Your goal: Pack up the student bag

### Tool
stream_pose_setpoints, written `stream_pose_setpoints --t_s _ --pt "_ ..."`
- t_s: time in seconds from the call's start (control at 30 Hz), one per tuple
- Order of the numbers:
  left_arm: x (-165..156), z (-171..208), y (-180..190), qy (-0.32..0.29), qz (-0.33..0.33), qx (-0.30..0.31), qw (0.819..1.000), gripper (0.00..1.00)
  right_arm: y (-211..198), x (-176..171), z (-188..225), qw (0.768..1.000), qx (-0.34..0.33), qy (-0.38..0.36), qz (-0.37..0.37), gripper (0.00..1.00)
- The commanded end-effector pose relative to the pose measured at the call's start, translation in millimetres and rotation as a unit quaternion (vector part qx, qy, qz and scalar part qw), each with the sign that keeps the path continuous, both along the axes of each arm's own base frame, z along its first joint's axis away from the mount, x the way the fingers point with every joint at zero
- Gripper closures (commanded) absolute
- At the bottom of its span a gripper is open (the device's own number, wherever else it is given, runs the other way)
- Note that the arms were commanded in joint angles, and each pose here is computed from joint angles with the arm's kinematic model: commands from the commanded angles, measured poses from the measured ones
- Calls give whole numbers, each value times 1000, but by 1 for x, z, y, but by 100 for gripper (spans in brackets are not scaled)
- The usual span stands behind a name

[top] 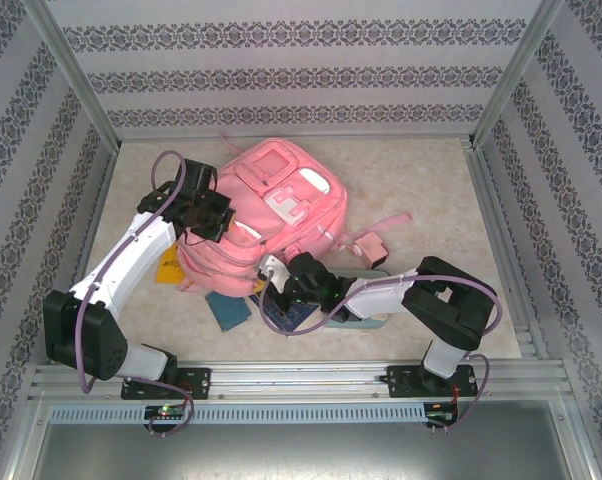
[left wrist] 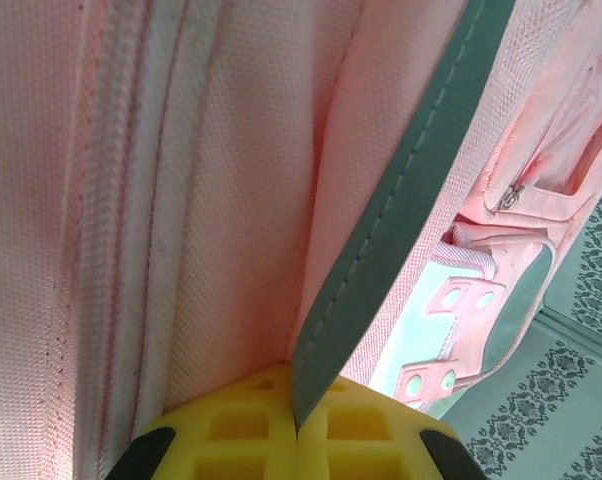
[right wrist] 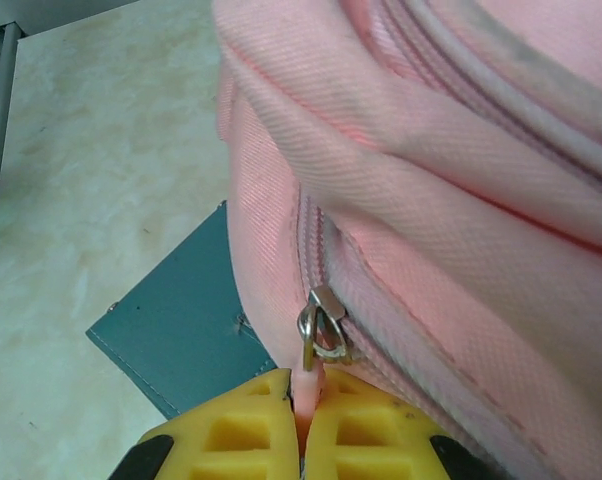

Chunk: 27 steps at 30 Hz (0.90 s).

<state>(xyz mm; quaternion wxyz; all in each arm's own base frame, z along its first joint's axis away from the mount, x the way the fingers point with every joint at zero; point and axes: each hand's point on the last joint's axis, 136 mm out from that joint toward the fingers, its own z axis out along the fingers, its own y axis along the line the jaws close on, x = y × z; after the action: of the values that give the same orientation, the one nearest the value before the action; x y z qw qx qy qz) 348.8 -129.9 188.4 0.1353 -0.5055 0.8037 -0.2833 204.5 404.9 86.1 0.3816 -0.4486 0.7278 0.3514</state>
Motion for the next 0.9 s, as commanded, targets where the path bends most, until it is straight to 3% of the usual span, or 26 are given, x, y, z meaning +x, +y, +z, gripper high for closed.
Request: stream_pose_setpoints --t_s 0.0,0.13,0.23,0.47,0.53,0.67,0.87 --pt "10 5 -26 -36 -31 -23 999 100 29 -10 35 998 54 -11 39 100" --pt "8 -11 -38 -23 -48 -28 998 100 43 -6 36 998 57 17 37 100" --pt "7 -16 -37 -21 -54 -20 998 100 53 -9 38 996 60 32 52 93" --pt "3 -24 -28 -20 -65 2 998 100 51 -24 43 994 61 41 78 57" --pt "2 -27 -28 -24 -78 7 997 100 46 -29 49 993 64 39 87 53" --pt "0 -24 -23 -43 -122 30 991 100 28 -26 70 996 67 31 57 57" --pt "-4 -8 -16 -81 -185 75 977 98 -32 27 99 988 45 116 -91 81"
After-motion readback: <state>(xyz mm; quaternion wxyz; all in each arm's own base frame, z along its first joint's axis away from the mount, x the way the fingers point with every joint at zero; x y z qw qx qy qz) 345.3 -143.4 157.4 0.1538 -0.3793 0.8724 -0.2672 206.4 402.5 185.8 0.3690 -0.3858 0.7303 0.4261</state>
